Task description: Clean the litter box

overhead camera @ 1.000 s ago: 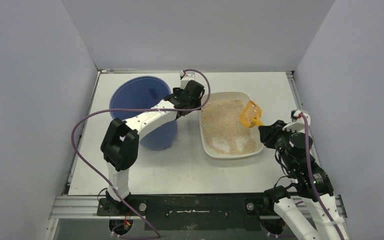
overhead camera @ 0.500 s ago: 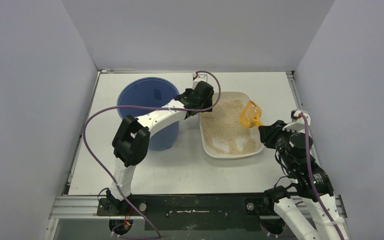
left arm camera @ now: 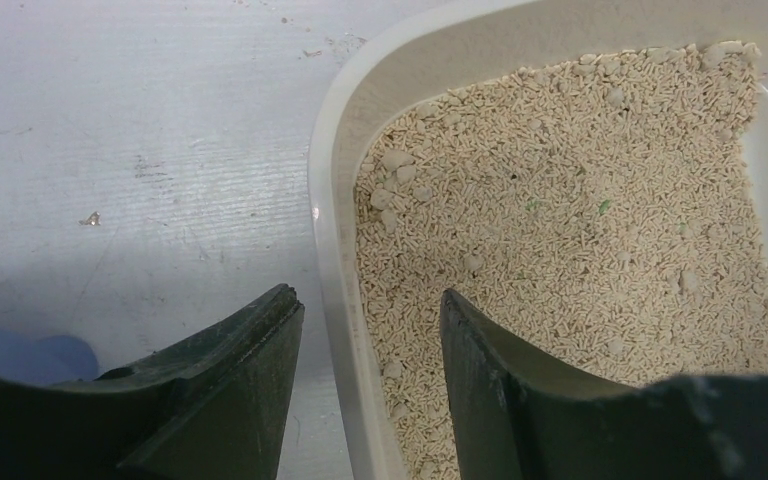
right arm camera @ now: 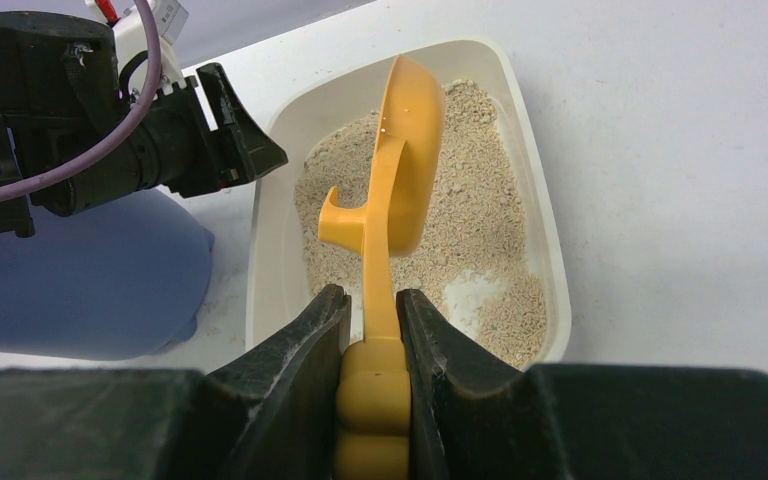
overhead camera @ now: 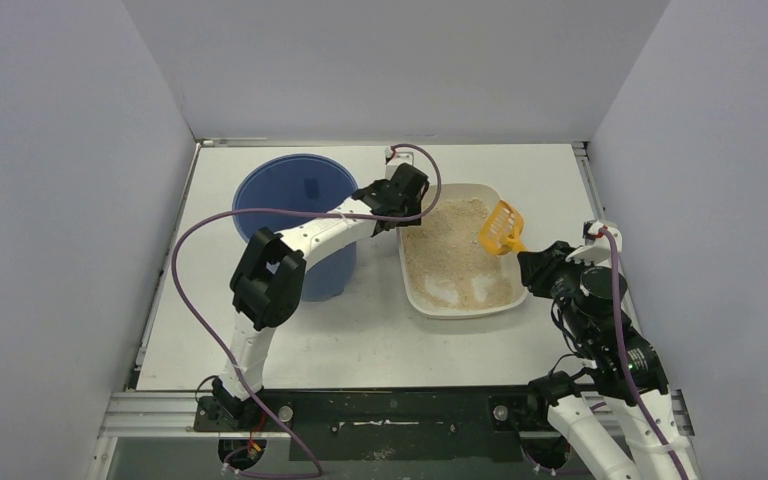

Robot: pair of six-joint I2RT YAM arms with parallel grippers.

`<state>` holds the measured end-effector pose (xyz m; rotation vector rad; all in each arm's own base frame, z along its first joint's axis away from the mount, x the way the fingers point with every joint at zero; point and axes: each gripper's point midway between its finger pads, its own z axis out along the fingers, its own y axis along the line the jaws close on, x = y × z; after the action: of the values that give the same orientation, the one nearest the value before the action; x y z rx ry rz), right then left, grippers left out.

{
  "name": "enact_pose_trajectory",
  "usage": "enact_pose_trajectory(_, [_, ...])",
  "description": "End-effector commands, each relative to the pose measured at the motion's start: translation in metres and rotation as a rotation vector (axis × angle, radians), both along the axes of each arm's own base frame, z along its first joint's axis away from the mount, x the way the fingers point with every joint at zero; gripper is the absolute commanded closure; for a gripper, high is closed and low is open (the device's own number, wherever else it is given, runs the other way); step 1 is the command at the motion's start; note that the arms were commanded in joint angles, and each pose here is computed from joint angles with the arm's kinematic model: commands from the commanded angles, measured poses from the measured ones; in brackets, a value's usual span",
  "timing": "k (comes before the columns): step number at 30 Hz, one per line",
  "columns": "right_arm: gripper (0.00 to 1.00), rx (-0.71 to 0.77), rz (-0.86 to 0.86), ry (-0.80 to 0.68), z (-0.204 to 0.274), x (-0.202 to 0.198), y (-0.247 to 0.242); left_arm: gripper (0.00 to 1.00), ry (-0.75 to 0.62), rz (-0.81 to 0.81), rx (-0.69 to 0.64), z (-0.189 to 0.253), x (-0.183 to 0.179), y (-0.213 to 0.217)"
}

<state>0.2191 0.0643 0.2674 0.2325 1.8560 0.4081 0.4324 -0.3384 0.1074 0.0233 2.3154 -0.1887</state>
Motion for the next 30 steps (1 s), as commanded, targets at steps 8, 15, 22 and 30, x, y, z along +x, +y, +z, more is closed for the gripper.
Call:
enact_pose_trajectory(8, [1.0, 0.007, -0.005, -0.059, 0.016, -0.002, -0.003, 0.59, 0.044, 0.011, 0.0, -0.023, 0.003, 0.0])
enact_pose_trajectory(15, [1.0, 0.009, -0.01, -0.069, 0.018, -0.004, -0.004, 0.6, 0.041, 0.03, 0.028, -0.02, 0.0, 0.009])
enact_pose_trajectory(22, [1.0, 0.021, -0.002, -0.078, 0.02, -0.004, -0.002, 0.55, -0.002, 0.04, 0.041, 0.009, -0.002, 0.021])
enact_pose_trajectory(30, [1.0, 0.022, 0.002, -0.089, 0.024, -0.005, -0.002, 0.53, -0.044, 0.064, 0.099, 0.034, -0.009, 0.051])
